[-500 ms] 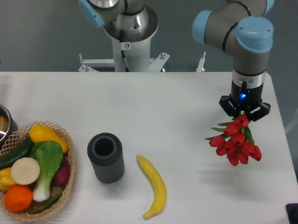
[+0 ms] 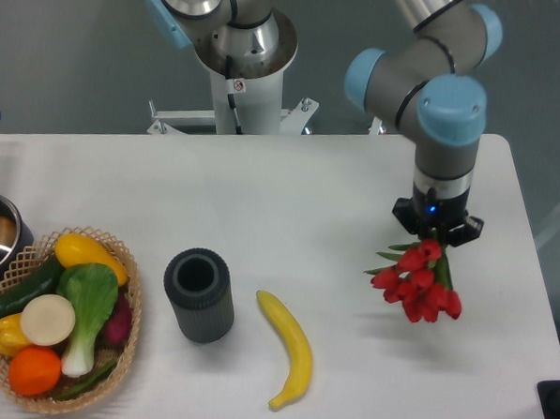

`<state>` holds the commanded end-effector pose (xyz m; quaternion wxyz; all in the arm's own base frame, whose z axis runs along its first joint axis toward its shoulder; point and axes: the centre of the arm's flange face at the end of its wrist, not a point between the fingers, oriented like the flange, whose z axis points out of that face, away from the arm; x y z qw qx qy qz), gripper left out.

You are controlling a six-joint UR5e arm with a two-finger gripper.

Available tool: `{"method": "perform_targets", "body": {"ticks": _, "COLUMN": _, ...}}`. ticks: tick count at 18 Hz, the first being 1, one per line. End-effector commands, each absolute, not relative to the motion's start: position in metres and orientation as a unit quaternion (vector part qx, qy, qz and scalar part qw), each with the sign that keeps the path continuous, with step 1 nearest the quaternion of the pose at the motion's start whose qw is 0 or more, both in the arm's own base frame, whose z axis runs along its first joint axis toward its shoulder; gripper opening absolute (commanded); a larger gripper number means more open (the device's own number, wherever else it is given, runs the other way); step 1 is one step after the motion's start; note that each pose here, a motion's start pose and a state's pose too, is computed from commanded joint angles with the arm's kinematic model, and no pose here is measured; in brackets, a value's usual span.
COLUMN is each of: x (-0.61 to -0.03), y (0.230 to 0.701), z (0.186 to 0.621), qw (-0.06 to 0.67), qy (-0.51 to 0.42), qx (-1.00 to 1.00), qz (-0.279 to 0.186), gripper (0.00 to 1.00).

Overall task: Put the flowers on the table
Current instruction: 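Lower the held red tulips toward the table with the gripper, then open the gripper to release the tulips onto the table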

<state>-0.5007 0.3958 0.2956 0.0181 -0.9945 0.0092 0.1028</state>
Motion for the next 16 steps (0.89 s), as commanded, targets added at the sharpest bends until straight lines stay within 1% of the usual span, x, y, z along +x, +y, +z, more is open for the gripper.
{"method": "perform_targets", "body": {"ticks": 1, "x": -0.497, "y": 0.399, "z": 0.293, "qw": 0.017, "qy": 0.013, "qx": -0.995, "qz": 0.101, "gripper": 0.0}}
{"method": "perform_targets", "body": {"ticks": 2, "x": -0.494, "y": 0.404, "z": 0.289, "qw": 0.017, "qy": 0.018, "qx": -0.995, "qz": 0.097, "gripper": 0.04}}
{"method": "perform_targets", "body": {"ticks": 3, "x": -0.488, "y": 0.41, "z": 0.283, "qw": 0.015, "qy": 0.023, "qx": -0.995, "qz": 0.093, "gripper": 0.12}}
{"method": "perform_targets", "body": {"ticks": 4, "x": -0.486, "y": 0.413, "z": 0.281, "qw": 0.016, "qy": 0.027, "qx": -0.995, "qz": 0.091, "gripper": 0.28}}
{"method": "perform_targets", "body": {"ticks": 5, "x": -0.485, "y": 0.414, "z": 0.283, "qw": 0.019, "qy": 0.028, "qx": -0.995, "qz": 0.091, "gripper": 0.42}}
{"method": "perform_targets", "body": {"ticks": 6, "x": -0.483, "y": 0.416, "z": 0.283, "qw": 0.025, "qy": 0.028, "qx": -0.995, "qz": 0.088, "gripper": 0.52}}
{"method": "perform_targets", "body": {"ticks": 7, "x": -0.48, "y": 0.42, "z": 0.283, "qw": 0.037, "qy": 0.027, "qx": -0.996, "qz": 0.083, "gripper": 0.73}}
{"method": "perform_targets", "body": {"ticks": 8, "x": -0.479, "y": 0.421, "z": 0.283, "qw": 0.049, "qy": 0.02, "qx": -0.995, "qz": 0.079, "gripper": 1.0}}
{"method": "perform_targets", "body": {"ticks": 10, "x": -0.477, "y": 0.425, "z": 0.284, "qw": 0.066, "qy": 0.014, "qx": -0.994, "qz": 0.081, "gripper": 1.0}}
{"method": "perform_targets", "body": {"ticks": 12, "x": -0.477, "y": 0.423, "z": 0.282, "qw": 0.063, "qy": 0.014, "qx": -0.994, "qz": 0.088, "gripper": 1.0}}
{"method": "perform_targets", "body": {"ticks": 16, "x": -0.493, "y": 0.41, "z": 0.291, "qw": 0.075, "qy": 0.003, "qx": -0.991, "qz": 0.115, "gripper": 1.0}}
